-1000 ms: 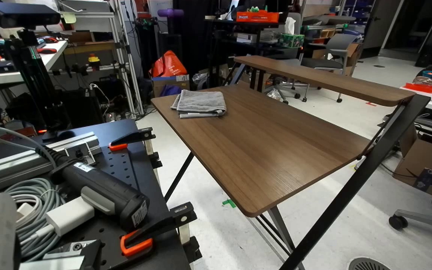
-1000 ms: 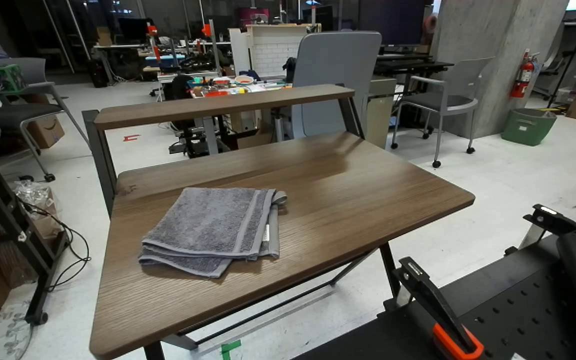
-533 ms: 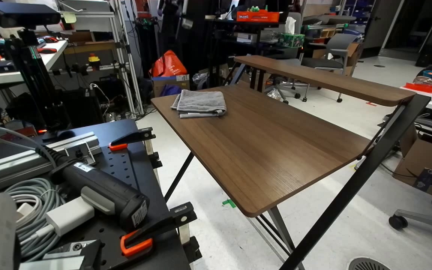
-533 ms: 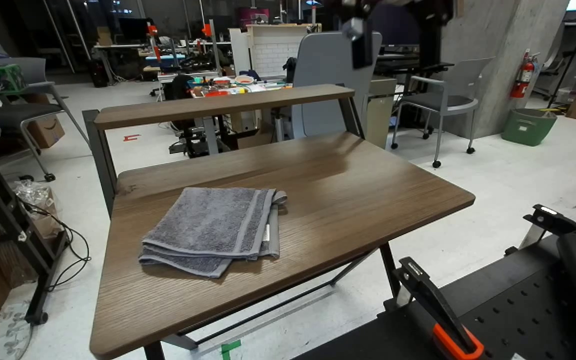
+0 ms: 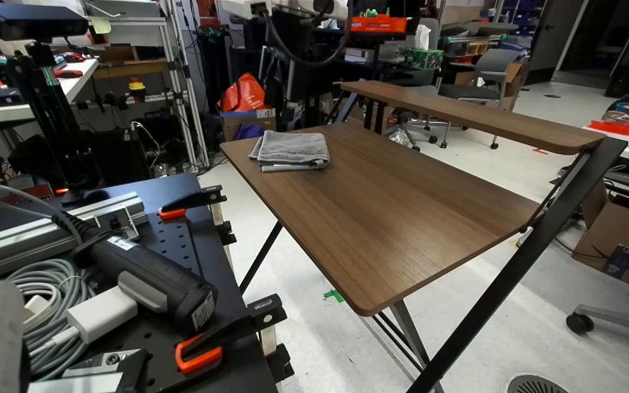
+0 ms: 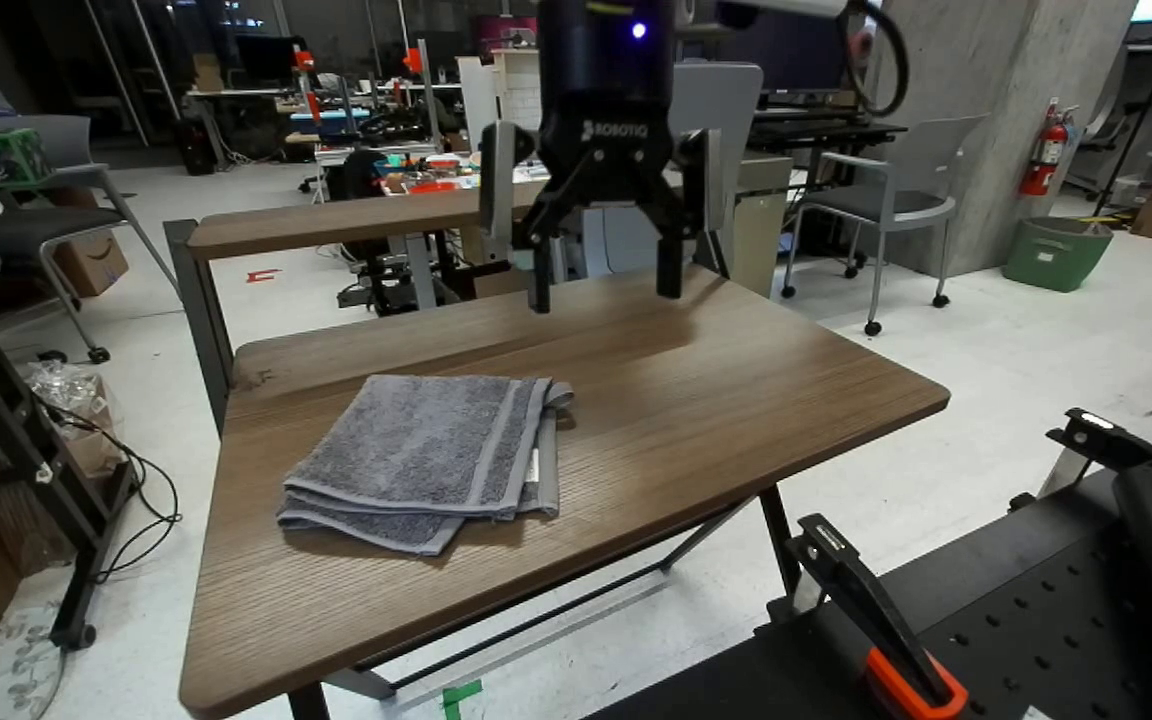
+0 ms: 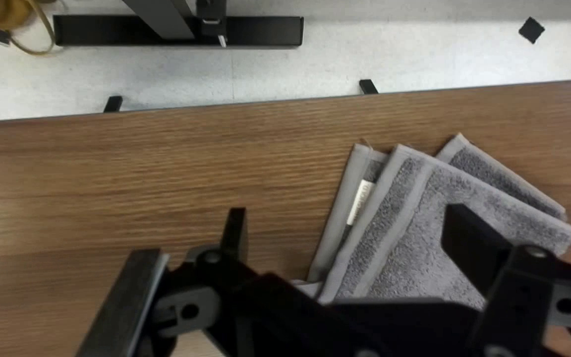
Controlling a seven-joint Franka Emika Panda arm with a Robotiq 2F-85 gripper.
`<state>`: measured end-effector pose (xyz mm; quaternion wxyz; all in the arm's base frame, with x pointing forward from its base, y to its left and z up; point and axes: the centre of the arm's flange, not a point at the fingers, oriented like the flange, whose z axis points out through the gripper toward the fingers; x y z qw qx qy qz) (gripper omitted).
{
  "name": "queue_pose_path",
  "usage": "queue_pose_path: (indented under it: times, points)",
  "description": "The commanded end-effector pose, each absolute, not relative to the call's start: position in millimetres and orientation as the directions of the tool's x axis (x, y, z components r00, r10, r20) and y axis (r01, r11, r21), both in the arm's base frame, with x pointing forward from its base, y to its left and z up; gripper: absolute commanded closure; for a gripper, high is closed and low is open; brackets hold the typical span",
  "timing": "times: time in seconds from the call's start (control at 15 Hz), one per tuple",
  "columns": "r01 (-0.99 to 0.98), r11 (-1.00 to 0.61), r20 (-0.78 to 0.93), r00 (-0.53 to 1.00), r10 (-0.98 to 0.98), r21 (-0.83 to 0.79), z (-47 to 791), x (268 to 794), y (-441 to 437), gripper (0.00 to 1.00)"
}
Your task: Move the cloth
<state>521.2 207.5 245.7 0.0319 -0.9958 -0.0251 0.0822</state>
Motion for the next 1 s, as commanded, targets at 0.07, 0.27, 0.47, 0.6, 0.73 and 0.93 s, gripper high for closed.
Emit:
queue_pose_path:
  times: [0.07, 0.27, 0.47, 0.6, 0.73, 0.93]
  points:
    - [-0.002, -0.996, -0.089, 0.996, 0.006, -0.090, 209.2, 550.4, 251.1, 0.00]
    - [-0.017, -0.996, -0.069, 0.998, -0.011, -0.092, 184.8, 558.2, 274.2, 0.00]
    - [-0.033, -0.995, -0.063, 0.998, -0.027, -0.089, 162.1, 564.7, 292.5, 0.00]
    - [-0.036, -0.996, -0.055, 0.998, -0.031, -0.080, 146.8, 568.9, 301.3, 0.00]
    - [-0.039, -0.997, -0.059, 0.998, -0.036, -0.068, 129.3, 569.1, 304.7, 0.00]
    - [-0.056, -0.997, -0.079, 0.996, -0.051, -0.053, 109.3, 570.7, 300.8, 0.00]
